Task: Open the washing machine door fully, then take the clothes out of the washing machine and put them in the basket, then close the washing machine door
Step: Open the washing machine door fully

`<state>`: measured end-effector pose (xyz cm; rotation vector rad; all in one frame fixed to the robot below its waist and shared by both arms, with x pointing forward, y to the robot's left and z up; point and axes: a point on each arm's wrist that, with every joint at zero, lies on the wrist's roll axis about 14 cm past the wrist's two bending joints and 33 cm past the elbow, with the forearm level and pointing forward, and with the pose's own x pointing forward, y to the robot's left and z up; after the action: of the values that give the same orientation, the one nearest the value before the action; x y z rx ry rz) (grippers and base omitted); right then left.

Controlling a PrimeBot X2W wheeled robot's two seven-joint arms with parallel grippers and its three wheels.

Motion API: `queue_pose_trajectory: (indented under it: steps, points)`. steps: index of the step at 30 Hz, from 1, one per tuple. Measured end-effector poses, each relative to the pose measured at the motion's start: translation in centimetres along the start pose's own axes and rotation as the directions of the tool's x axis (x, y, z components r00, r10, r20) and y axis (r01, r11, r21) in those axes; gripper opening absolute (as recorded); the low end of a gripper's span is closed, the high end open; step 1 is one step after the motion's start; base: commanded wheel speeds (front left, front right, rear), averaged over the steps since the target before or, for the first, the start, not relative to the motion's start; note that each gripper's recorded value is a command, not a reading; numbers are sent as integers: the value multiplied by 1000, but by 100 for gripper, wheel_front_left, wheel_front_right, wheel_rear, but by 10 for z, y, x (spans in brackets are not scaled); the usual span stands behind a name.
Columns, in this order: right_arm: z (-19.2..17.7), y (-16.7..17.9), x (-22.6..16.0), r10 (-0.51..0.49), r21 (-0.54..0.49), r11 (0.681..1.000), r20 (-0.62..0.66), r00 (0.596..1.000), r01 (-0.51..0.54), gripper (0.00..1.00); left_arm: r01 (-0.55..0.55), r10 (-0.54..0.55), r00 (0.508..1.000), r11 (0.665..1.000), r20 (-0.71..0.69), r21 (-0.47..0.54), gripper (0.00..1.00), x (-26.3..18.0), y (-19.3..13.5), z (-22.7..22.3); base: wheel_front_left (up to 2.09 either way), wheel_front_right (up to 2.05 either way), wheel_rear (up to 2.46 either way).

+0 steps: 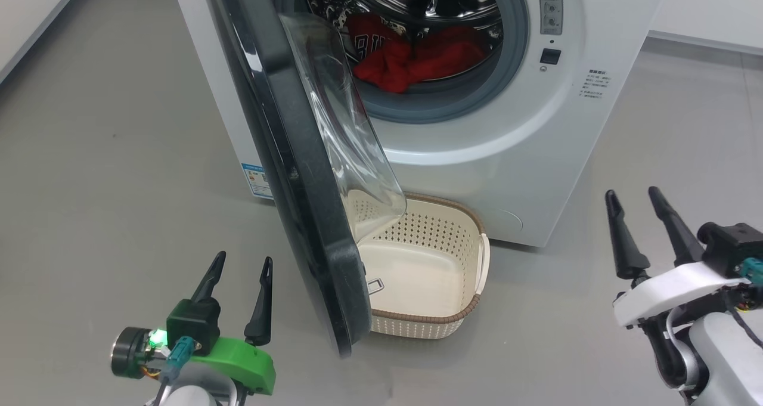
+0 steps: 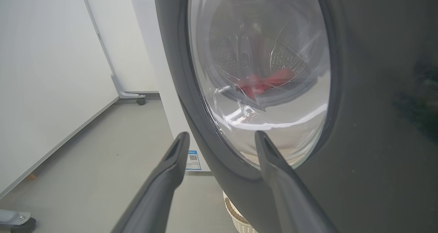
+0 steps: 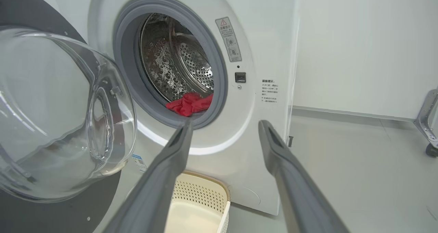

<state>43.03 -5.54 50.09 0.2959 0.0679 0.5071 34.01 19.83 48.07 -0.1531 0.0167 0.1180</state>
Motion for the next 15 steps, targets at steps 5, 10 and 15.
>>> queue_pose_trajectory:
  steps: [5,10,15]
  points:
    - [-10,7,-2,-31,-81,996,-26,999,29,100,1,-1,1000,1000,1,-1,100,0,0,0,0,0,0]
    - [-24,14,-10,-32,-94,995,-51,998,27,100,0,0,1000,1000,0,-1,100,0,0,0,0,0,0]
    - [-27,16,-14,-58,-82,995,-42,997,54,100,-1,1,1000,1000,0,-1,100,0,1,0,0,0,0]
